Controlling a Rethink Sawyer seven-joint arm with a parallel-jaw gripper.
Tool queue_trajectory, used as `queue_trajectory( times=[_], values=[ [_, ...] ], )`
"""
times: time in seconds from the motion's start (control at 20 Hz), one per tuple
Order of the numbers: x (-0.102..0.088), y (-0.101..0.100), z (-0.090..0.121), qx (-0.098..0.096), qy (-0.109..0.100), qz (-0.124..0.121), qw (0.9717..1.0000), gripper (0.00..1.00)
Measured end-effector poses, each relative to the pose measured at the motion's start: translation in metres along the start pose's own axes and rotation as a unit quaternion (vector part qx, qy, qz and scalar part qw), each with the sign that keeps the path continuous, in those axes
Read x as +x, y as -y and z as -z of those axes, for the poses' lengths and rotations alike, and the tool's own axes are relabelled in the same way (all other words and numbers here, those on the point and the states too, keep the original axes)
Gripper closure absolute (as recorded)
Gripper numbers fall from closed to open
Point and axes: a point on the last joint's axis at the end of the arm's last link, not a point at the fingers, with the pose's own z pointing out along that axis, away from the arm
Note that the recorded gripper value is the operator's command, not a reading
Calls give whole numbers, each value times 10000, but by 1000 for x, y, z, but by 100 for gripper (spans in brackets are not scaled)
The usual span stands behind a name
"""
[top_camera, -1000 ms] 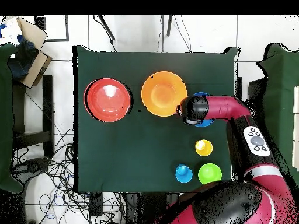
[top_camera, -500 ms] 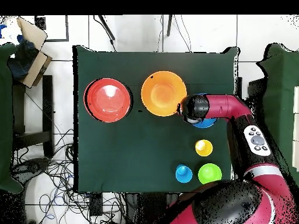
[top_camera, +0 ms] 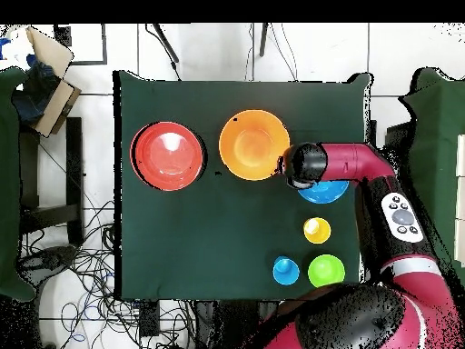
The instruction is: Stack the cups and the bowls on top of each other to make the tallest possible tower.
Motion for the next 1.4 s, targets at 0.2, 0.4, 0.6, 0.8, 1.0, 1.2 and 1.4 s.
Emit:
queue_trajectory(
  times=[0.2, 0.4, 0.6, 0.8, 1.0, 1.2, 1.4],
  values=[
    [-6, 5, 13, 89, 87, 2, 9999, 0],
    [-12, 16, 28, 185, 196, -31, 9996, 0],
    [-14, 31, 38, 246, 264, -113, 9993, 0],
    [-10, 52, 39, 258, 265, -259, 9990, 0],
    [0, 71, 26, 201, 250, -426, 9986, 0],
    [10, 81, 7, 103, 272, -555, 9980, 0],
    [17, 84, -9, 14, 311, -624, 9976, 0]
  ],
)
